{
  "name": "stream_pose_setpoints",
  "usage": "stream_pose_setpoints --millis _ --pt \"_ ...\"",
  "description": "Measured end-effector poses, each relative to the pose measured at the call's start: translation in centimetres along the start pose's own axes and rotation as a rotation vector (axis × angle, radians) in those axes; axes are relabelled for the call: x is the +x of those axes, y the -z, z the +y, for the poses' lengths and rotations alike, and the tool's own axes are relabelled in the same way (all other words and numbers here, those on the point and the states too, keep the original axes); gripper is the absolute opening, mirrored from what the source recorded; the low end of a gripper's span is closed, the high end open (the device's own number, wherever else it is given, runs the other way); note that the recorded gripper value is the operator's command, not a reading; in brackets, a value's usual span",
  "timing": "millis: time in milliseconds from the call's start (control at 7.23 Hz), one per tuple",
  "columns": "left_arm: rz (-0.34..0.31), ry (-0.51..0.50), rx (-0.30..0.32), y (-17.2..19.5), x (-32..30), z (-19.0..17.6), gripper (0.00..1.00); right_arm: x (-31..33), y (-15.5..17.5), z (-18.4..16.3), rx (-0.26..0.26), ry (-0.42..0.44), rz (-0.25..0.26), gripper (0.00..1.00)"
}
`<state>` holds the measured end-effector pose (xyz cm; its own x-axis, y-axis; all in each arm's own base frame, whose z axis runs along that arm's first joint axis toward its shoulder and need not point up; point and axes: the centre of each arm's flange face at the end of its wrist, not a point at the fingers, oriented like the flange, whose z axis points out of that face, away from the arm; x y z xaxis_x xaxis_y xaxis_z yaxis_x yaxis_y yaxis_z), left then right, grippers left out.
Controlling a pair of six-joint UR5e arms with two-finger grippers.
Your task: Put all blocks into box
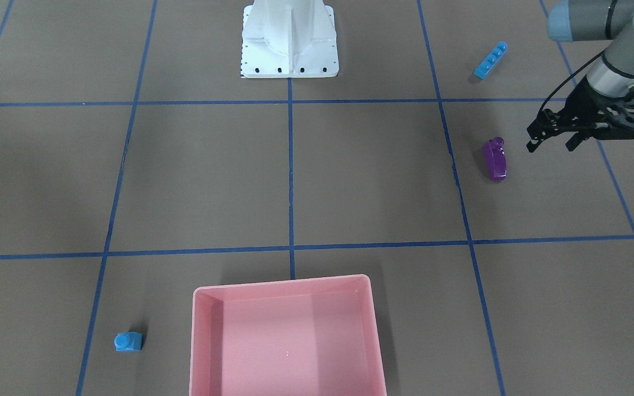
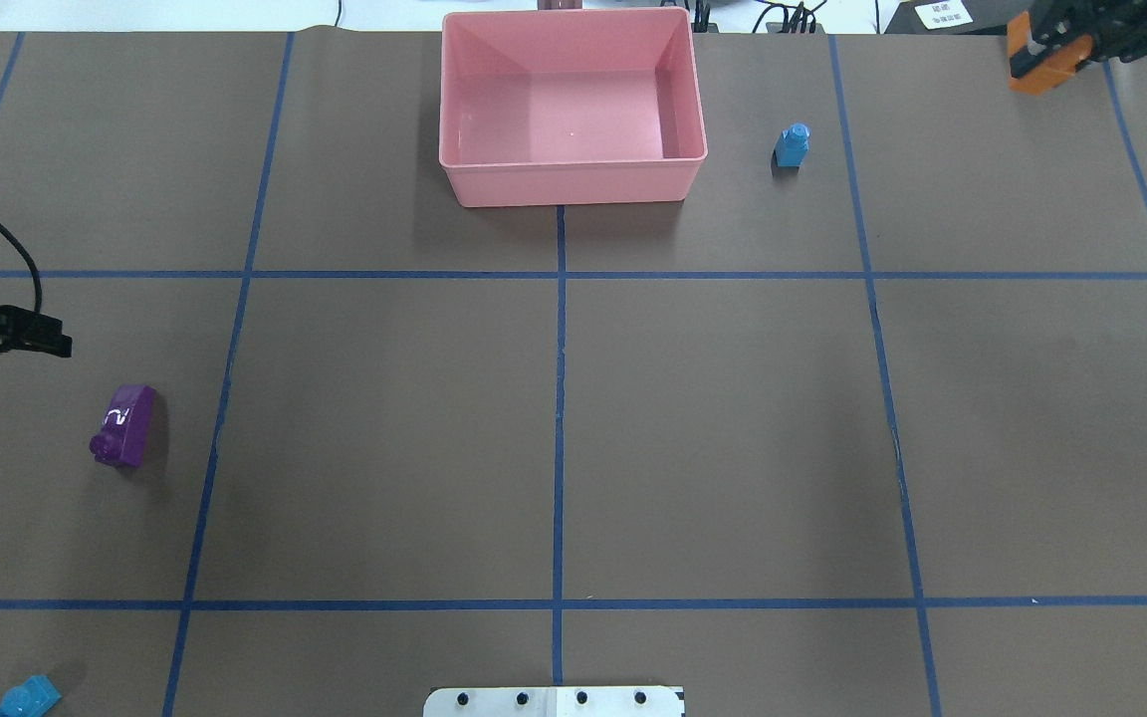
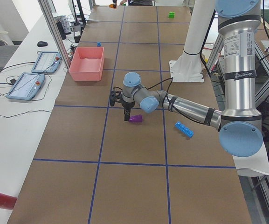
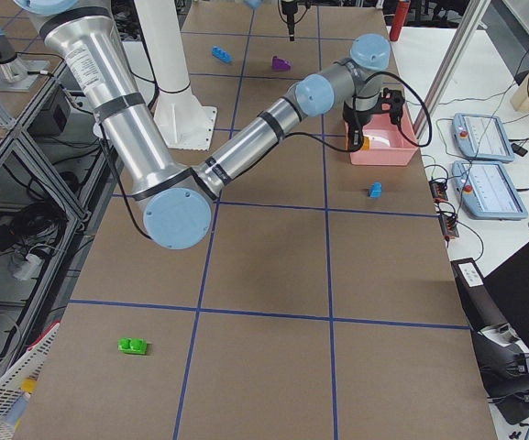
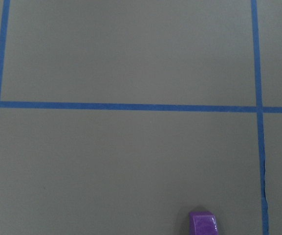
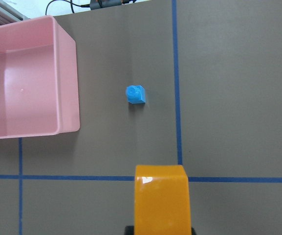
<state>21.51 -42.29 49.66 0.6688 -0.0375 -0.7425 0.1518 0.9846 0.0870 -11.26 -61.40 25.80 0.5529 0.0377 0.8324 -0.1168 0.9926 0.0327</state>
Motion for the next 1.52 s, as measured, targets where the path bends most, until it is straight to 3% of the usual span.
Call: stream_pose_setpoints --millis 415,553,691,829,968,1244,1521 --pt "0.004 -0.011 -0.002 -5.5 2.7 3.0 0.96 -11.2 -2.2 -5.4 -0.022 0.041 0.043 0.0" --pt "0.0 -0.026 -0.011 -6.6 3.4 4.0 0.78 -14.4 -3.6 -6.9 -0.039 0.047 0.056 0.0" --pt "-0.006 -0.038 -0.022 -7.4 3.8 4.8 0.68 -17.0 -5.5 -8.0 -0.047 0.065 0.065 0.0" --pt "-0.013 -0.043 -0.031 -8.0 3.9 5.2 0.42 -18.8 -7.7 -8.9 -0.04 0.095 0.071 0.0" --pt "-0.02 -0.047 -0.038 -8.4 3.7 5.4 0.0 -20.0 -10.0 -9.5 -0.025 0.128 0.078 0.0" --pt "-0.024 -0.051 -0.047 -8.5 3.3 5.7 0.0 -22.4 -14.3 -10.3 0.029 0.193 0.097 0.0" --pt "0.014 -0.051 -0.09 -7.6 3.8 6.1 0.0 -24.2 -18.0 -11.4 0.08 0.249 0.097 0.0"
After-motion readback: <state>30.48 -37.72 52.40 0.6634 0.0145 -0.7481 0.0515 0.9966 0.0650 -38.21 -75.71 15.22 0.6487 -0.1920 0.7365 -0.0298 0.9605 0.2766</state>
